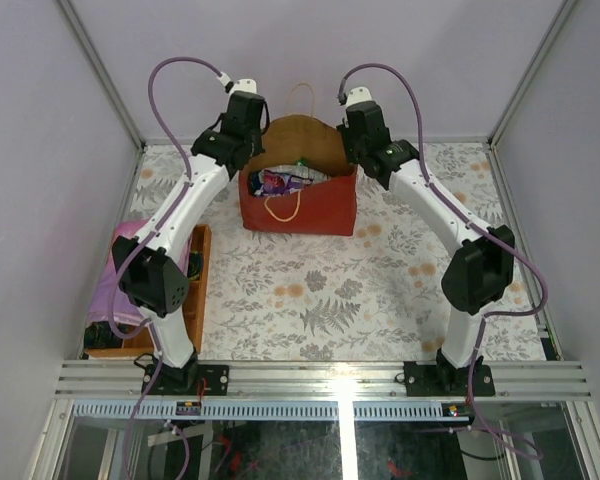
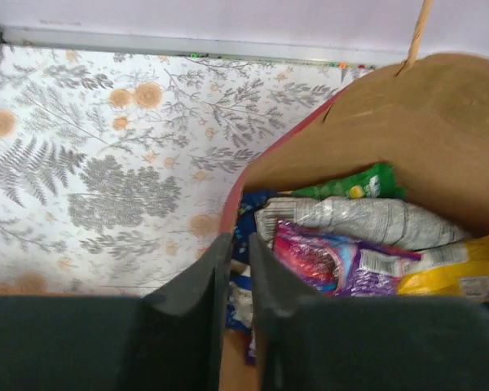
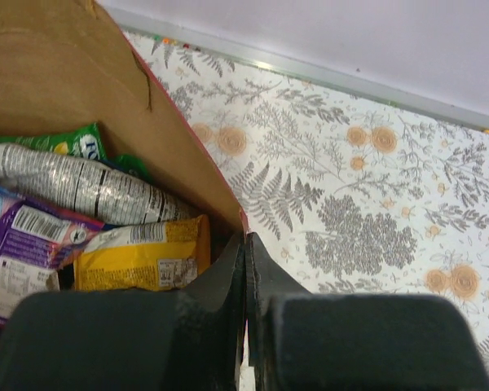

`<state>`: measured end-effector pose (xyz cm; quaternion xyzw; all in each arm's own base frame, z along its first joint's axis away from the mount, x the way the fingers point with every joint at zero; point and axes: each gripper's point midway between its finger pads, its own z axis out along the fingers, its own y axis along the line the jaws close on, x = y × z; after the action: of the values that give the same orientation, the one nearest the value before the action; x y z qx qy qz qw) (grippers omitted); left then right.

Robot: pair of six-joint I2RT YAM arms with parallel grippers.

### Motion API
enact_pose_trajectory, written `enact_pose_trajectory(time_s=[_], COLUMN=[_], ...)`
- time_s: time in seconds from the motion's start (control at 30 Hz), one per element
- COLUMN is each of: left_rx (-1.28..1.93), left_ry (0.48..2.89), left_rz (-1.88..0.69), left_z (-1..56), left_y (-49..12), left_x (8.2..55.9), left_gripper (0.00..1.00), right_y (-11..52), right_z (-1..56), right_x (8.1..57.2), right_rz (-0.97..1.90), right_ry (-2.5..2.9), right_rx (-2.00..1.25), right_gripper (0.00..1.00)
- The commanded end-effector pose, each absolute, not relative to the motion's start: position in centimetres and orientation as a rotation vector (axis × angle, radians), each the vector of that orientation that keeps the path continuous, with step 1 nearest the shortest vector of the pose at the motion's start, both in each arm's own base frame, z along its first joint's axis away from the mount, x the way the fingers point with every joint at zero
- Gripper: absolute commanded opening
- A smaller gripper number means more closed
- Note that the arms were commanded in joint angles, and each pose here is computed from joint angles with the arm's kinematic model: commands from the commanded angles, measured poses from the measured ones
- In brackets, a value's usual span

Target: Take the snacks out of the paper bag

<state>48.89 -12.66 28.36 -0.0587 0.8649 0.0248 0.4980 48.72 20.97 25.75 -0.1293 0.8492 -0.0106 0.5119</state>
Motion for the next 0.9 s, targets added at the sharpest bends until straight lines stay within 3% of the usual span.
enact_pose_trajectory(time_s=[0.0,0.07,0.1,0.13,0.63,0.87], left_rx=[-0.130,-0.068,-0.010,0.038,0.188,0.274], left_ry=[1.998,1.942,1.925,1.914,1.785,1.712], left_rz=[0.048,-0.024,-0.051,-0.074,-0.113,-0.112], left_z=[32.8,34.9,35.6,36.1,32.4,30.7], left_y=[-12.1,-13.2,-14.0,-14.6,-15.9,-17.3], left_x=[49.4,49.7,49.9,50.2,62.3,65.2], left_gripper=[0.43,0.85,0.97,1.00,1.00,1.00], right_y=[21.1,21.3,21.5,21.7,21.2,21.2], right_z=[33.4,33.6,33.8,33.7,32.3,31.9], right_x=[51.2,51.8,52.0,52.1,52.9,52.9], right_rz=[0.023,0.034,0.043,0.047,0.135,0.144], right_ry=[1.842,1.839,1.836,1.838,1.860,1.865], right_rx=[-0.230,-0.231,-0.233,-0.237,-0.293,-0.303], right_gripper=[0.00,0.00,0.00,0.00,0.00,0.00])
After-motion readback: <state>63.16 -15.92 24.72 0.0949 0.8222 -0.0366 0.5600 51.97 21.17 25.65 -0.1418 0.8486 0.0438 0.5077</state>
